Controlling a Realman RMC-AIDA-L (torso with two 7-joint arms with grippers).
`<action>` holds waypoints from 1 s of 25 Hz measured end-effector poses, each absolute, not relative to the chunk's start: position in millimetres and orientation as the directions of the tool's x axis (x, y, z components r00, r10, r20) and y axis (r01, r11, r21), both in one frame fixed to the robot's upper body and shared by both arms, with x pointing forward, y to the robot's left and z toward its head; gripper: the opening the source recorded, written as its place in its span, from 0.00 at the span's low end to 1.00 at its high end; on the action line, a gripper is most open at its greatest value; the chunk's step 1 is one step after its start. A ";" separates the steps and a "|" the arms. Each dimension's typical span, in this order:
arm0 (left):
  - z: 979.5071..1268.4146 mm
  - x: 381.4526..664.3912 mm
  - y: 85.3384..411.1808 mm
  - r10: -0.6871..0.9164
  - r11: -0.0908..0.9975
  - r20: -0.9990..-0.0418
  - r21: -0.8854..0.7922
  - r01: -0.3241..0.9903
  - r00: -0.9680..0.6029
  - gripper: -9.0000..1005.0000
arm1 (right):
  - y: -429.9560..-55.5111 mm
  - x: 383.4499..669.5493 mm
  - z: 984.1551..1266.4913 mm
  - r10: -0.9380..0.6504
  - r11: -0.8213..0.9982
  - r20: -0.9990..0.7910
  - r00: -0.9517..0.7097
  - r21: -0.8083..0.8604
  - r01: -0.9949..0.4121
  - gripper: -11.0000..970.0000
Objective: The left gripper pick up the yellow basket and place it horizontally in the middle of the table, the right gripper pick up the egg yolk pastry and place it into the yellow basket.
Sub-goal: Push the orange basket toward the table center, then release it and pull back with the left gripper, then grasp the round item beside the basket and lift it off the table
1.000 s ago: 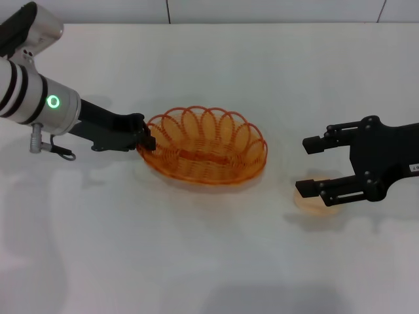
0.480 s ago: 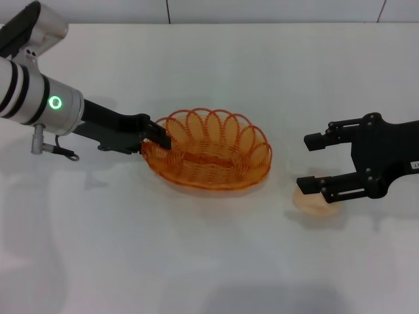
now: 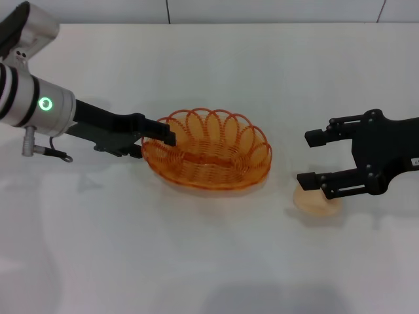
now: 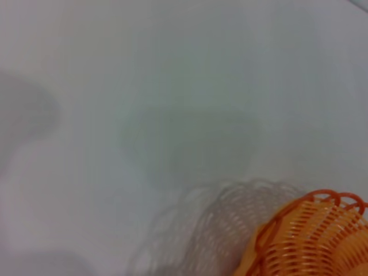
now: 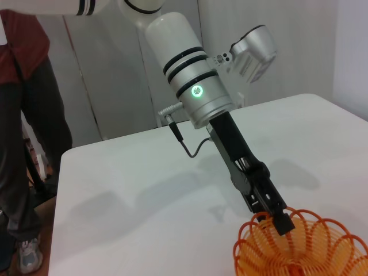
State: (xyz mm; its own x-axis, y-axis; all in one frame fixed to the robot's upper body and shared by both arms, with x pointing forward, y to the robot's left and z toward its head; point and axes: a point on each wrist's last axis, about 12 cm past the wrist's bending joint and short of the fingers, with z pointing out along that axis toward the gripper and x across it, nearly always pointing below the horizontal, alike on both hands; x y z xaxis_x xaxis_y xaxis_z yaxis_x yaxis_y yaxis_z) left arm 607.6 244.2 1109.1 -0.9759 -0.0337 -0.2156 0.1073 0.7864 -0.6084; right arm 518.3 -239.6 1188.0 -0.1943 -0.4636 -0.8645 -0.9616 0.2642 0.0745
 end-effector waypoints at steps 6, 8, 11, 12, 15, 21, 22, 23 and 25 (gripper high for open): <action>1116.8 607.1 253.2 -0.025 0.775 -0.227 -0.620 0.125 -0.974 0.89 | -240.1 518.6 1188.6 -0.462 0.267 -0.866 -0.194 0.073 -0.961 0.75; 1119.1 606.7 255.3 -0.022 0.776 -0.234 -0.617 0.131 -0.972 0.89 | -240.4 518.8 1189.3 -0.458 0.268 -0.868 -0.194 0.073 -0.961 0.75; 1124.5 607.3 261.3 -0.024 0.780 -0.262 -0.609 0.146 -0.965 0.89 | -240.8 519.1 1189.9 -0.451 0.270 -0.871 -0.194 0.074 -0.960 0.75; 1128.2 608.2 264.0 -0.026 0.777 -0.284 -0.609 0.159 -0.959 0.89 | -241.1 519.3 1189.8 -0.449 0.272 -0.872 -0.195 0.075 -0.959 0.75; 1140.0 609.4 275.9 -0.051 0.758 -0.367 -0.620 0.203 -0.929 0.89 | -241.9 520.3 1189.3 -0.444 0.280 -0.874 -0.199 0.075 -0.957 0.75; 1163.1 606.2 308.0 -0.149 0.702 -0.598 -0.625 0.342 -0.787 0.89 | -240.9 521.3 1188.6 -0.426 0.292 -0.883 -0.198 0.073 -0.954 0.75; 1164.7 605.1 311.5 -0.156 0.694 -0.630 -0.618 0.369 -0.761 0.89 | -240.5 521.9 1188.3 -0.424 0.296 -0.884 -0.197 0.070 -0.953 0.75; 1165.5 603.5 315.3 -0.163 0.687 -0.662 -0.608 0.398 -0.731 0.89 | -239.7 522.5 1187.8 -0.423 0.298 -0.885 -0.197 0.069 -0.952 0.75; 1165.9 601.1 320.3 -0.162 0.685 -0.710 -0.581 0.440 -0.685 0.89 | -237.4 523.5 1186.6 -0.421 0.299 -0.886 -0.196 0.069 -0.952 0.75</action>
State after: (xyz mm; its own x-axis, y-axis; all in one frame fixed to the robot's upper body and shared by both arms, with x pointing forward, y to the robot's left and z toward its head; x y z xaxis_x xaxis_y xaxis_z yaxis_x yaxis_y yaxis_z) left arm 601.1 320.3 1165.9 -0.6851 -0.1622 -0.7101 0.4398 0.6851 -0.5808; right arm 523.5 -237.4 1186.6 -0.1962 -0.4211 -0.8855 -0.9517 0.2991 0.0686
